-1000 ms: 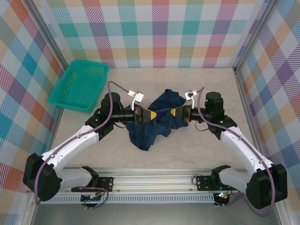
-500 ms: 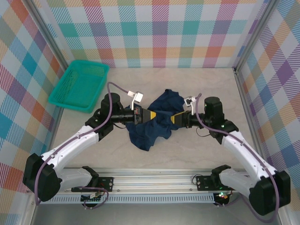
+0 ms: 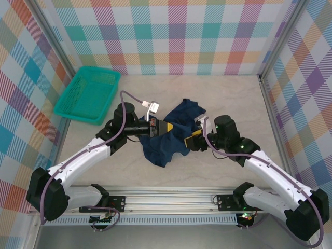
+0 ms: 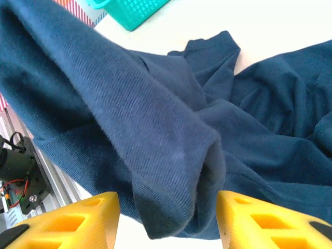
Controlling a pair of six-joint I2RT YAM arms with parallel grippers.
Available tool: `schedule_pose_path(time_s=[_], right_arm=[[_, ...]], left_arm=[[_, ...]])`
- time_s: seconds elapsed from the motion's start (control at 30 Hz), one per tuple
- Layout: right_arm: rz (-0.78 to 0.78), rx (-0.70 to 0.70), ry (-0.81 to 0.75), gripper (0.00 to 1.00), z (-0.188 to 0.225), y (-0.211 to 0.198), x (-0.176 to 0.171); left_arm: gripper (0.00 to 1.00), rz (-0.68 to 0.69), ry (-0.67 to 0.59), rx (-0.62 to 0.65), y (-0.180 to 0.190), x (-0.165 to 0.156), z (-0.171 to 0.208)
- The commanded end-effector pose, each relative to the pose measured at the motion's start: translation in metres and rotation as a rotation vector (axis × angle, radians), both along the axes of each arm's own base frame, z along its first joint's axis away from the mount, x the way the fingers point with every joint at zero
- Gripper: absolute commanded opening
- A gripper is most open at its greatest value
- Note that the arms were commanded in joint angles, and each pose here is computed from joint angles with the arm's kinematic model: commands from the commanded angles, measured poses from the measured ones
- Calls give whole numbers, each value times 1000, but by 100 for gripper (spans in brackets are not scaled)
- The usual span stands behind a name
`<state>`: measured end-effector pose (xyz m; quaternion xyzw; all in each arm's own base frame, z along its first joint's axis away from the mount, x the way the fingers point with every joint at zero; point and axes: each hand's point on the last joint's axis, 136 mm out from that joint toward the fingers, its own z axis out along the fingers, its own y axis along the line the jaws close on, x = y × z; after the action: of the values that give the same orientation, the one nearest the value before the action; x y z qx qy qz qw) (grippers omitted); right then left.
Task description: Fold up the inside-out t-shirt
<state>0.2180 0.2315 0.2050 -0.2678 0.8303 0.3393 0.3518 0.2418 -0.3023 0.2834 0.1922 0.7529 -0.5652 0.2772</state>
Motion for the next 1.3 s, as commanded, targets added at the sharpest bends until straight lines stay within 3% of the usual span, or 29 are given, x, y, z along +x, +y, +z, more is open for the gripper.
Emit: schedule_pose_path(time_s=[0.0, 0.13, 0.63, 1.03, 1.27], right_arm=[[-22, -18, 0, 52, 2, -6, -5], [-26, -6, 32, 51, 4, -6, -13], [20, 39, 53, 28, 5, 16, -8], [-32, 12, 71, 38, -5, 15, 3], [-50, 21, 41, 11, 4, 12, 5]], left_arm=[[0, 15, -16, -4, 1, 6, 11], [0, 16, -18, 0, 1, 7, 10], [0, 14, -16, 2, 1, 7, 9], [0, 15, -20, 0, 2, 6, 10], [0, 29, -20, 17, 4, 7, 6]])
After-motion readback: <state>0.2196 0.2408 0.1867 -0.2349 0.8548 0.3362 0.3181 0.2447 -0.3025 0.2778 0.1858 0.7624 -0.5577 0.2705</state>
